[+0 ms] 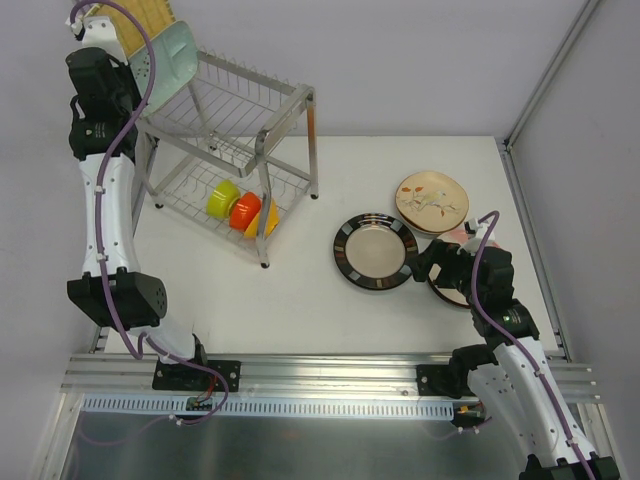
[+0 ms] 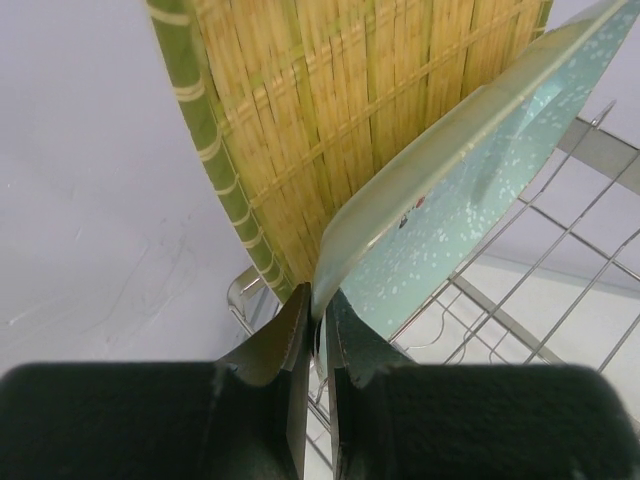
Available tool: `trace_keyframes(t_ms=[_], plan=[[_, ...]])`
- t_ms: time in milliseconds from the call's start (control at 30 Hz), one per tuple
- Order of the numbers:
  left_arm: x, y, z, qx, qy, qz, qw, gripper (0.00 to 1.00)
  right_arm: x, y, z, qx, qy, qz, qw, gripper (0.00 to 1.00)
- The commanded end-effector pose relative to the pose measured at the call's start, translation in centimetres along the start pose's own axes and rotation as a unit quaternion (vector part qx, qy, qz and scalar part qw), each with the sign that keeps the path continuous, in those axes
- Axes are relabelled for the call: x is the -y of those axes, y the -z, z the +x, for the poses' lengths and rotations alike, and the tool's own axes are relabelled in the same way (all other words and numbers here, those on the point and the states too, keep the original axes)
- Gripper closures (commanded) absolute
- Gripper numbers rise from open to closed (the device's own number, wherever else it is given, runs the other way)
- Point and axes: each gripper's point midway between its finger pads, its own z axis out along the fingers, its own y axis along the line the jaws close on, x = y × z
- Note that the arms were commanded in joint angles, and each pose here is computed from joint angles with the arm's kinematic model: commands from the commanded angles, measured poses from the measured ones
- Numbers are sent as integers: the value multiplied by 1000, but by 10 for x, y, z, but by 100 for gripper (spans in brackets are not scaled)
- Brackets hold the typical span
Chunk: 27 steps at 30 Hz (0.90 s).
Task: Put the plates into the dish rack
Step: Insert the plate into the dish rack
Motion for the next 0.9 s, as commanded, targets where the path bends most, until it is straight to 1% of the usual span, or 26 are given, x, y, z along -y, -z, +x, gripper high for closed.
trace_keyframes(t_ms=[0,167,233,300,433,467,567,600,667,700,800,833,867], plan=[[-29,27,-43,62,11,-51,997,100,-2,0,-11,24,15,-4,1000,0],[-23,25,-42,62,7,-36,997,100,-2,0,-11,24,15,-4,1000,0],[-20,22,-37,57,7,-28,998,94,-2,0,-11,24,15,-3,1000,1],[-17,18,-31,50,10,-23,998,92,-3,0,-11,23,15,-6,1000,0],[-13,11,-16,32,15,-16,999,90,-2,0,-11,23,15,-5,1000,0],[-12,11,-14,31,17,-14,999,86,-2,0,-11,22,15,-4,1000,0],[-11,9,-10,26,22,-13,999,80,-3,0,-11,21,15,-5,1000,0],[-12,9,-10,27,24,-14,999,74,-3,0,-10,20,14,-5,1000,1],[-12,11,-14,30,25,-15,999,68,-3,-1,-11,21,14,-6,1000,0],[-12,12,-16,33,25,-15,999,59,-3,0,-10,20,14,-7,1000,1],[-13,18,-24,42,29,-15,999,49,-4,0,-12,22,14,-6,1000,1],[-13,22,-29,49,30,-15,998,44,-4,0,-12,22,14,-6,1000,0],[-13,23,-31,51,31,-13,998,42,-4,0,-12,21,14,-8,1000,1]])
